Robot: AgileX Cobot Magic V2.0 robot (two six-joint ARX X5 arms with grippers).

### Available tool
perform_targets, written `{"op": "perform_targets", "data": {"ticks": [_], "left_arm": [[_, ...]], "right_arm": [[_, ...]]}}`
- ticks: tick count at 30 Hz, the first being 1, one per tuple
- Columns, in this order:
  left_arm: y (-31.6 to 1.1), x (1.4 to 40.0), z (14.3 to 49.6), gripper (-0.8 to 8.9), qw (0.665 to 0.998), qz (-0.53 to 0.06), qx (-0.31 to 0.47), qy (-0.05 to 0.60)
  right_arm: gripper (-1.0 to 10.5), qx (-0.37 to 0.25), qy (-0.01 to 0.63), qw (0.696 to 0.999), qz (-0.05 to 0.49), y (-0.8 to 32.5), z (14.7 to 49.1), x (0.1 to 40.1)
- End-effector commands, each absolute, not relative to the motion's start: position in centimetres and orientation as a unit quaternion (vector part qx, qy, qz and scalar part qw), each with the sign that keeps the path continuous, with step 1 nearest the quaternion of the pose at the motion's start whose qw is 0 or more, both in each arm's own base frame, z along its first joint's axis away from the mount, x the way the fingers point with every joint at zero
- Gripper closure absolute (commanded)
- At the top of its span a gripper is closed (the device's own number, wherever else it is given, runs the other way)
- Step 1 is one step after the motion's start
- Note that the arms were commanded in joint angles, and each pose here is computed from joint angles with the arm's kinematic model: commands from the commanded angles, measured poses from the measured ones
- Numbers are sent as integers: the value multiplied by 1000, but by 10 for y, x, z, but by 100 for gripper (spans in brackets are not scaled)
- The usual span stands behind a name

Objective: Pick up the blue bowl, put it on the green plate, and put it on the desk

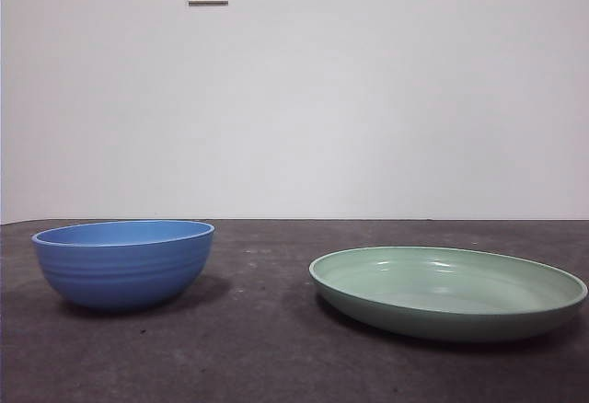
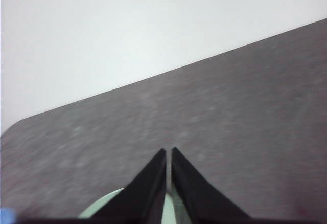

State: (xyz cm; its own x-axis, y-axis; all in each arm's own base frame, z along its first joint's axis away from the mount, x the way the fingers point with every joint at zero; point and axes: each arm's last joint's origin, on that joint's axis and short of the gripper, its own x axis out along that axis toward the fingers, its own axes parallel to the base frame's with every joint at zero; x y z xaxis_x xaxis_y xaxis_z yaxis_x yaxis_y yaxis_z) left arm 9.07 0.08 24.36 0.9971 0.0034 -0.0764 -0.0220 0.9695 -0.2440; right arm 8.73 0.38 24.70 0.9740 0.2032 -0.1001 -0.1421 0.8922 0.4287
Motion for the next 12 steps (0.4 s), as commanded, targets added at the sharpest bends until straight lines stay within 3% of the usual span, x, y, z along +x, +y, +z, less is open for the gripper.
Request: {"op": "perform_targets", "data": {"ticks": [1, 7, 12], "left_arm": [[0, 90, 268, 797, 990, -12, -132, 44], [-6, 97, 305, 797, 979, -110, -141, 100], [-11, 108, 326, 796, 956, -198, -151, 155]], "right_arm": [[935, 222, 88, 964, 121, 6, 268, 89], [935, 205, 151, 949, 185, 9, 305, 99], [935, 156, 188, 940, 239, 12, 332, 110]]}}
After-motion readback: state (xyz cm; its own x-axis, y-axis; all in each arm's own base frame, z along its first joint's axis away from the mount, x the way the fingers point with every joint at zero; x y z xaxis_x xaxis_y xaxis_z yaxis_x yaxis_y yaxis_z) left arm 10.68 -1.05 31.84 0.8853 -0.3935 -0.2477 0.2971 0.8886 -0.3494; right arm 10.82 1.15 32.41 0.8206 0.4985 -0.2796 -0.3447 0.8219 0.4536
